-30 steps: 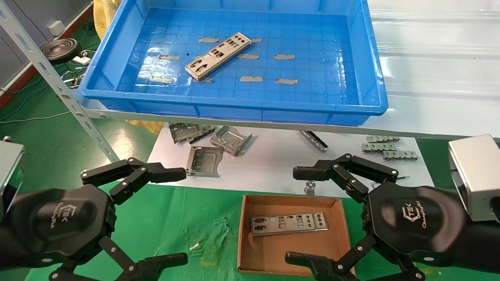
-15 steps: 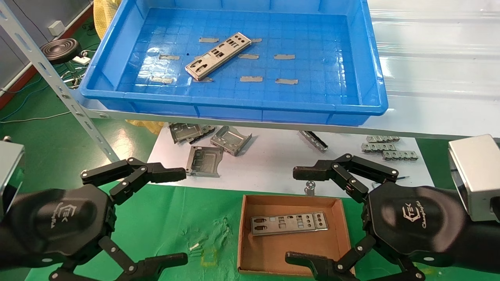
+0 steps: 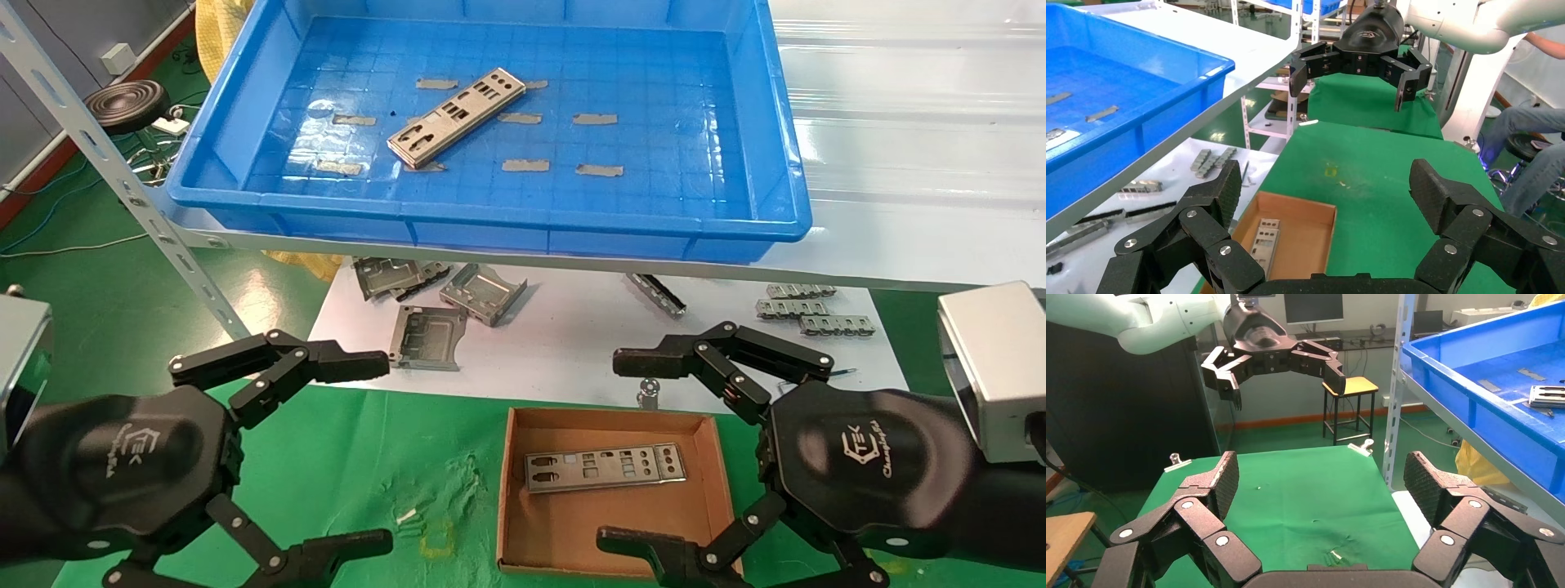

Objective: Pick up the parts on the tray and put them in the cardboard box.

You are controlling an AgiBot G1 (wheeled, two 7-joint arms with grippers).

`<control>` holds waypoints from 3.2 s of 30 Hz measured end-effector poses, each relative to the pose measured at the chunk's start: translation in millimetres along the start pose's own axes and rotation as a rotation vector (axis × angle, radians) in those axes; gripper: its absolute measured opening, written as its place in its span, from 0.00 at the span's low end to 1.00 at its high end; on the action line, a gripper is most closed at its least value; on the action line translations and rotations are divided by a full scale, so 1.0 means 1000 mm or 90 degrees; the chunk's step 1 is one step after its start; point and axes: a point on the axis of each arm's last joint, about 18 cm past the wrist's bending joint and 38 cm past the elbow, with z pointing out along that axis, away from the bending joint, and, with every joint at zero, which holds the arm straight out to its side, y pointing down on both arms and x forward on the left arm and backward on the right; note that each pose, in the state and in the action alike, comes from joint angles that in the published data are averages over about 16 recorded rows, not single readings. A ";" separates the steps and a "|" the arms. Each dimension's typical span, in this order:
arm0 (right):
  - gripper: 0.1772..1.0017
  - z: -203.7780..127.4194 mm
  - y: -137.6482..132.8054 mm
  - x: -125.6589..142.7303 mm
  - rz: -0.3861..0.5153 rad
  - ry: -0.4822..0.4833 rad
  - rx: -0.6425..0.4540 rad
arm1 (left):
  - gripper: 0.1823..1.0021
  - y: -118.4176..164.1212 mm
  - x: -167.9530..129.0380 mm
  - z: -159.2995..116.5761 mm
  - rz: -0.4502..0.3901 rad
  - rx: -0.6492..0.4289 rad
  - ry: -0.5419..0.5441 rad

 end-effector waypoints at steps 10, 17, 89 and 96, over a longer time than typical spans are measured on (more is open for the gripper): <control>1.00 0.000 0.000 0.000 0.000 0.000 0.000 | 1.00 0.000 0.000 0.000 0.000 0.000 0.000; 1.00 0.000 0.000 0.000 0.000 0.000 0.000 | 1.00 0.000 0.000 0.000 0.000 0.000 0.000; 1.00 0.000 0.000 0.000 0.000 0.000 0.000 | 1.00 0.000 0.000 0.000 0.000 0.000 0.000; 1.00 0.000 0.000 0.000 0.000 0.000 0.000 | 1.00 0.000 0.000 0.000 0.000 0.000 0.000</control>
